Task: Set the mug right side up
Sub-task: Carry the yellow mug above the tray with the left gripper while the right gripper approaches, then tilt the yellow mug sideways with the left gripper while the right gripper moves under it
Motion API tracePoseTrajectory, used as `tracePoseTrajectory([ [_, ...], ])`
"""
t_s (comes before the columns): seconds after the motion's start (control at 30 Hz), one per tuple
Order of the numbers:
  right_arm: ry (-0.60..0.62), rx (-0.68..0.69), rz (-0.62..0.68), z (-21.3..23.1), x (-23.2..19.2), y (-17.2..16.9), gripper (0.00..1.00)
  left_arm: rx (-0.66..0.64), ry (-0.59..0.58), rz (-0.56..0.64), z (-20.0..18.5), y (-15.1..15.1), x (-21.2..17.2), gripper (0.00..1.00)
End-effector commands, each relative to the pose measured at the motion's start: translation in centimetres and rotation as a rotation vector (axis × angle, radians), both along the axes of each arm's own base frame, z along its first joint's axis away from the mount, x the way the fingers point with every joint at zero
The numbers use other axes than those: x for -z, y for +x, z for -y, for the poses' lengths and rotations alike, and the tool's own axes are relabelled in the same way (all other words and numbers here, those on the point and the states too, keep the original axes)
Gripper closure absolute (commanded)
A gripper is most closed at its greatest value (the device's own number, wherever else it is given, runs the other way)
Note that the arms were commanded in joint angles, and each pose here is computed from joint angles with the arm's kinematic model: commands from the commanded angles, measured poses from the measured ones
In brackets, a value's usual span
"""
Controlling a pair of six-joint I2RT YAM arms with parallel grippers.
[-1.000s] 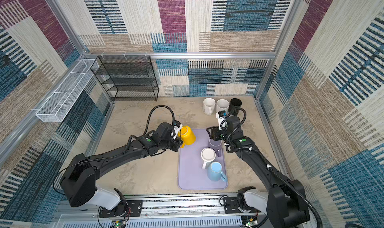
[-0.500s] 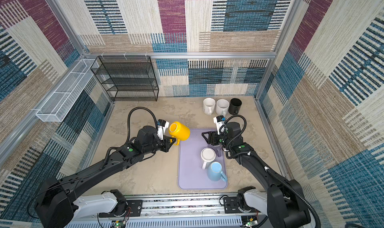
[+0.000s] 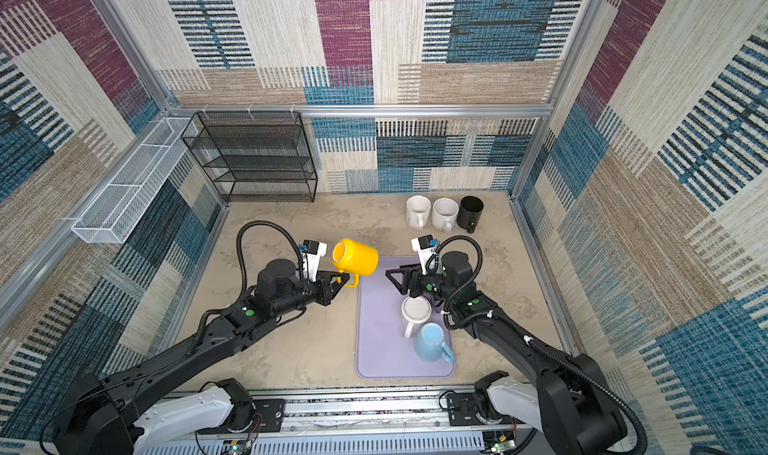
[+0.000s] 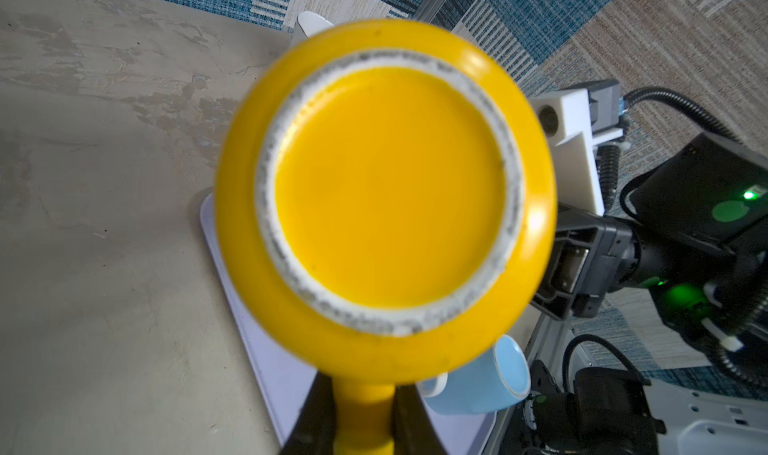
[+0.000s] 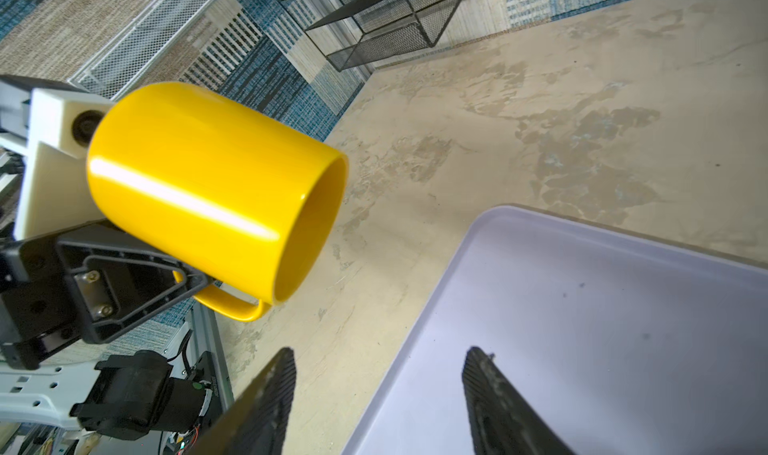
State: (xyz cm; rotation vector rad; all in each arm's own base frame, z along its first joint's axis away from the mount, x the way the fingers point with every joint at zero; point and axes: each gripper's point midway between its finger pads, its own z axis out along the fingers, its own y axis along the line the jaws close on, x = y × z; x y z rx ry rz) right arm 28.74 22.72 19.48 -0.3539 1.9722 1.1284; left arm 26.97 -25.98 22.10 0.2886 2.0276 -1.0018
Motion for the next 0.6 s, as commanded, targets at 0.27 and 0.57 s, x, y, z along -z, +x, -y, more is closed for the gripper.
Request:
tracePoseTrajectory([
  [0.27,0.124,-0.082,0.059,-2.2,-2.3,-1.2,0.33,0.043,-0.217,0.163,1.1,0.1,-5.1,1.00],
  [0.57,0.189,-0.124,0.075,-3.4,-3.3,-2.1,0.32,0.078,-0.319,0.220,1.4,-0.3,-6.4,1.00],
])
